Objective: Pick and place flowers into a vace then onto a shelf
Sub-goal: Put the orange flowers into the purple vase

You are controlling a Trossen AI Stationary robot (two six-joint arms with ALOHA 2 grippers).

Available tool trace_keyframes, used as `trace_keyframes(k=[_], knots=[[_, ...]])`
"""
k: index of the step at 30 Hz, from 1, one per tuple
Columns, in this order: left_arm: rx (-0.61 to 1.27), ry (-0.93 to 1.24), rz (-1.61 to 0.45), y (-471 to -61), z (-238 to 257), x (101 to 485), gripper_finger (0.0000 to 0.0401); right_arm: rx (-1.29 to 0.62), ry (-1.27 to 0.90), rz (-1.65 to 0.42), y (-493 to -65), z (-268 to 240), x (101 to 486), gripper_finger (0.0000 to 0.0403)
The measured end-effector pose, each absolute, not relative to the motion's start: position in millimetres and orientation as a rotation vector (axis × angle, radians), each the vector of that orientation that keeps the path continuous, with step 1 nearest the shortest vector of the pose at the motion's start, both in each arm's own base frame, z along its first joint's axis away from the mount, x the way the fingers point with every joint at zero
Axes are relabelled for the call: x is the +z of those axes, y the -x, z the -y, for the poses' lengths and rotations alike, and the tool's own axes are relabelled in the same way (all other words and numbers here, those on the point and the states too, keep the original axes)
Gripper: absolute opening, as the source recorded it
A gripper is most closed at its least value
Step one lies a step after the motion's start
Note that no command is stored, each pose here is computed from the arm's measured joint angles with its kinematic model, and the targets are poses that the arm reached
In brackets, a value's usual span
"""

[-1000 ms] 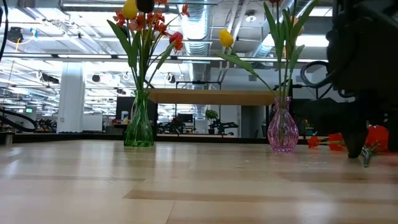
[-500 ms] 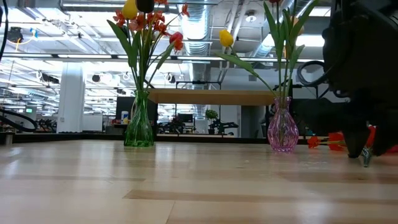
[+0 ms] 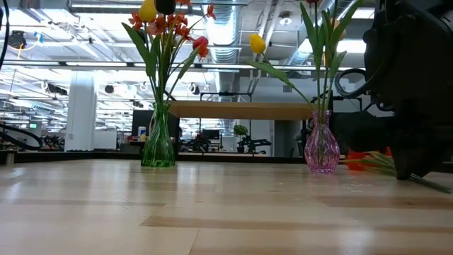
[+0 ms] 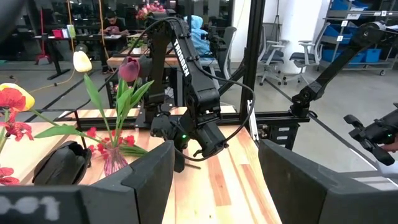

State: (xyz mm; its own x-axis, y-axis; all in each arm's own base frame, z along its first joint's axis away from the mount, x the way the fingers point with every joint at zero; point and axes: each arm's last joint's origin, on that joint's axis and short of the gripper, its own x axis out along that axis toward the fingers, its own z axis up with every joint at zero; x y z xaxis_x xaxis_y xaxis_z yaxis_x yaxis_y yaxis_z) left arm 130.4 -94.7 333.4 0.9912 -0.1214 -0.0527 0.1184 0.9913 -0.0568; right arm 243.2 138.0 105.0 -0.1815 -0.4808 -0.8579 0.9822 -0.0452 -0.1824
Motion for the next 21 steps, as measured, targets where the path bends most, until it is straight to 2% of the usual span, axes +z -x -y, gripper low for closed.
trace_keyframes(k=[11,21], knots=[[-0.12,0.054,-0.056,-130.4,94.7,333.4,0.0224,-1.536,-0.737,-0.953,-243.5,-138.3,104.5,0.0052],[-0.12,0.054,-0.056,-130.5,94.6,333.4,0.0224,-1.548,-0.743,-0.945,-243.1,-138.1,104.4,0.0009]])
